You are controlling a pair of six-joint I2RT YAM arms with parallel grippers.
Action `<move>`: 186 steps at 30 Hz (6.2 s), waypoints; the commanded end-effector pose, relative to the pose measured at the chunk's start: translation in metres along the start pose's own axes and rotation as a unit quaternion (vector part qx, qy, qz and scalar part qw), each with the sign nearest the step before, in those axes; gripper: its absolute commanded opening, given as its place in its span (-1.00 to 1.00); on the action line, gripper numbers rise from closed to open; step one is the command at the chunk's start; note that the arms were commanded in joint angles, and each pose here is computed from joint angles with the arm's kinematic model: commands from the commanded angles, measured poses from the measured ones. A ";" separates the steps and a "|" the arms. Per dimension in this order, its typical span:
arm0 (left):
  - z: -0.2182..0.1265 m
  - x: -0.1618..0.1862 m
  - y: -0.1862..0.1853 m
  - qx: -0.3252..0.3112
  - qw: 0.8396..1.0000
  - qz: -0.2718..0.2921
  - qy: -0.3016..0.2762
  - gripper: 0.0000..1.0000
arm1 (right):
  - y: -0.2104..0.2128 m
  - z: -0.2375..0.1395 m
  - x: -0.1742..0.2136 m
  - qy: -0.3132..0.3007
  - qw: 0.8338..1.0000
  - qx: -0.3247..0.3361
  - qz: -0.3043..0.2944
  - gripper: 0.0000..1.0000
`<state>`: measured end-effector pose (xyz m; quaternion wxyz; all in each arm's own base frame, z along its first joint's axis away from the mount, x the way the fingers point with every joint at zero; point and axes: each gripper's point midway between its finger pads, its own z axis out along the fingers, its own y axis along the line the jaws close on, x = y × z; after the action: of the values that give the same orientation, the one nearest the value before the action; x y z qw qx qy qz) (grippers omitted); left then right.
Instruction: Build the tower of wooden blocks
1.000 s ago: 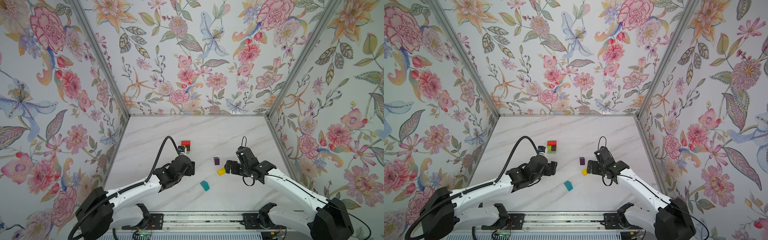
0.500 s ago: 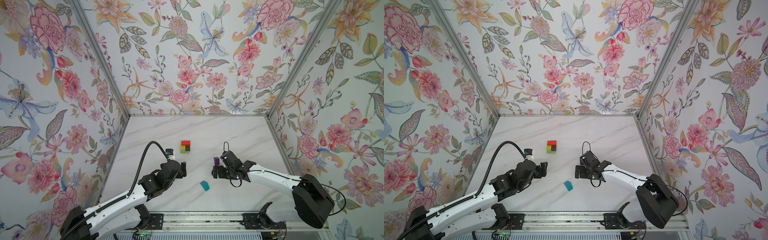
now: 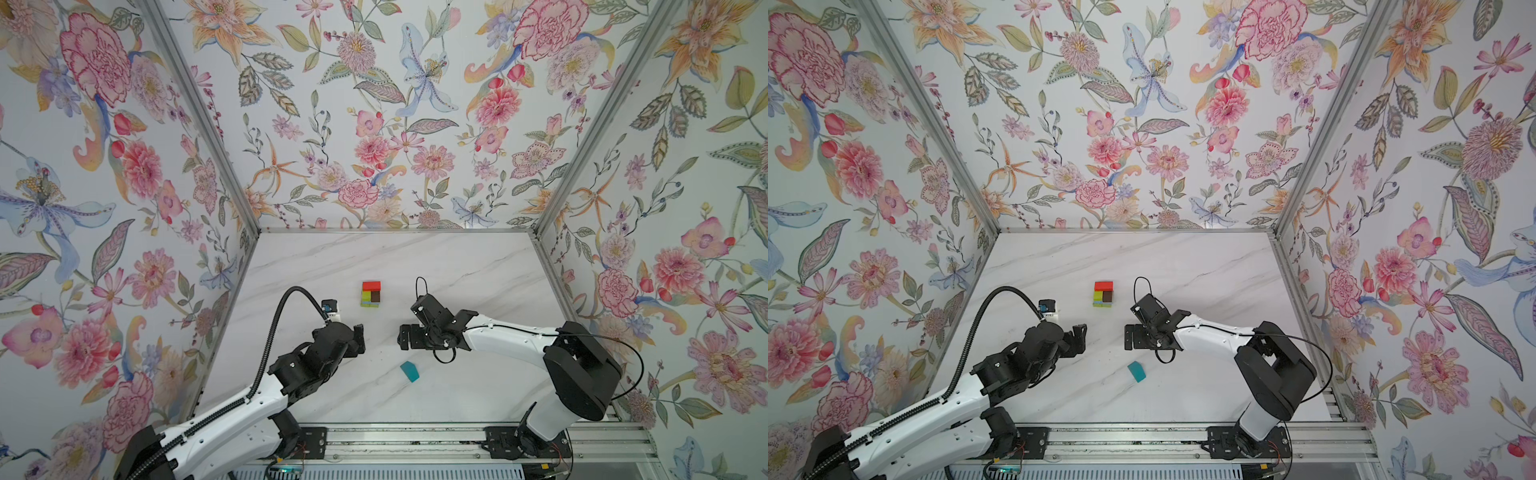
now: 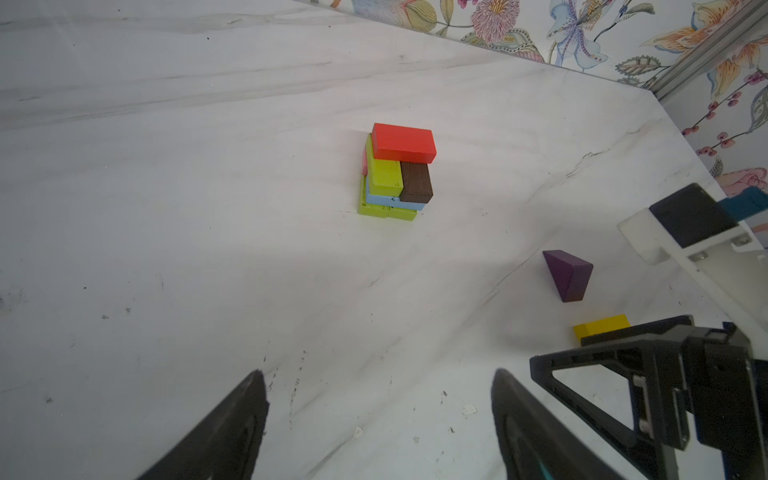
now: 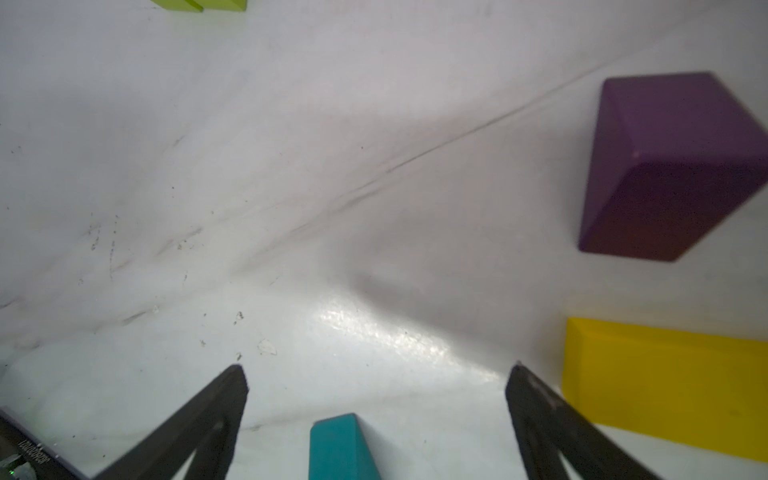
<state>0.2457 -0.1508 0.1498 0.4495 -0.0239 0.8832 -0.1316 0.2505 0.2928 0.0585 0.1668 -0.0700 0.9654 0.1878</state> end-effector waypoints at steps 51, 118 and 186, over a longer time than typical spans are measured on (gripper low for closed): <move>0.016 0.017 0.000 0.001 0.999 0.044 0.031 0.73 | -0.013 0.005 0.006 0.017 1.000 -0.001 -0.012 0.98; 0.145 0.118 -0.184 0.132 0.911 0.344 0.187 0.40 | -0.147 -0.119 0.008 -0.089 0.989 -0.003 0.116 0.98; 0.155 -0.032 -0.020 -0.106 0.984 0.097 0.109 0.17 | -0.124 -0.108 -0.037 -0.096 0.993 -0.013 0.062 0.98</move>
<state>0.3781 -0.2001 0.0905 0.3535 0.0398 0.9346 -0.0040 0.2706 0.1397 0.1175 0.2321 0.0150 0.9480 0.2175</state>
